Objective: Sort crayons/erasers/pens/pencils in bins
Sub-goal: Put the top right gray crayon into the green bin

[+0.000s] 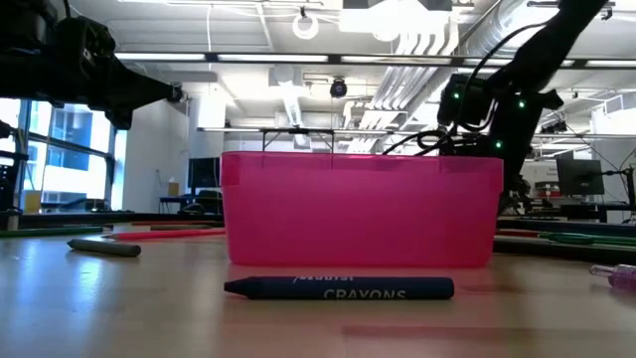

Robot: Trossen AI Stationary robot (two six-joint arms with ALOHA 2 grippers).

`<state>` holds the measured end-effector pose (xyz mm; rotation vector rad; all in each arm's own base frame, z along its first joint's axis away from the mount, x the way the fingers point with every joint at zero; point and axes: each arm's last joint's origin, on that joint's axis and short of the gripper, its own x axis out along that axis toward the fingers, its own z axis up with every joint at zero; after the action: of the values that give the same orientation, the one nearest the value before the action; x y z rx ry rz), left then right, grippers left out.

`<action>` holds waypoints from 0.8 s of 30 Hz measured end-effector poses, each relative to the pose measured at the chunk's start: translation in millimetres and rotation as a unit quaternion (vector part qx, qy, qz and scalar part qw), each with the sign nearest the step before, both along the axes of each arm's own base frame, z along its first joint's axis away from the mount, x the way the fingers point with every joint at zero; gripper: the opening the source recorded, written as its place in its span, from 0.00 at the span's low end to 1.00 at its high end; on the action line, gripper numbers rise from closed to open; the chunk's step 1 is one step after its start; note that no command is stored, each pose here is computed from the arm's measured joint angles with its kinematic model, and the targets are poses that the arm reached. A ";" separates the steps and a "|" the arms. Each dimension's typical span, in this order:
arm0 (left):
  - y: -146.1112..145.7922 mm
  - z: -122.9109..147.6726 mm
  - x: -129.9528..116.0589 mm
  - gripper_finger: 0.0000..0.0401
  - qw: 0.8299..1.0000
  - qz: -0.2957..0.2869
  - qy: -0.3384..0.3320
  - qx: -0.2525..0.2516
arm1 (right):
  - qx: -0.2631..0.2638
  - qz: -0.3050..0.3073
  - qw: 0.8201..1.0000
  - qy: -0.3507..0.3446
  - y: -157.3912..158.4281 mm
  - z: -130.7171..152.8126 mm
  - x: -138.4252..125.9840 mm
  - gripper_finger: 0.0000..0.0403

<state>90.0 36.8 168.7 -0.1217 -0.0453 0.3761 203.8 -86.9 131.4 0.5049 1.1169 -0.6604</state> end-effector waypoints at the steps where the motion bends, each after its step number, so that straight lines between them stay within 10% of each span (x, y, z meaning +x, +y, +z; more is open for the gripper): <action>1: 0.0 0.0 0.0 0.00 1.000 0.000 0.000 0.000 | 0.005 0.003 1.000 0.003 -0.1 4.0 2.4 0.06; 17: 0.0 0.0 0.0 0.00 1.000 0.000 0.000 0.000 | -0.163 0.029 0.985 -0.052 -43.6 120.3 54.0 0.06; 24: 0.0 0.0 0.0 0.00 1.000 0.000 0.000 0.000 | -0.195 0.098 0.976 -0.026 -91.1 129.8 92.8 0.04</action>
<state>90.0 36.8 168.7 -0.1217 -0.0453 0.3759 296.6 -177.9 261.1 0.0733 0.9436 -0.6684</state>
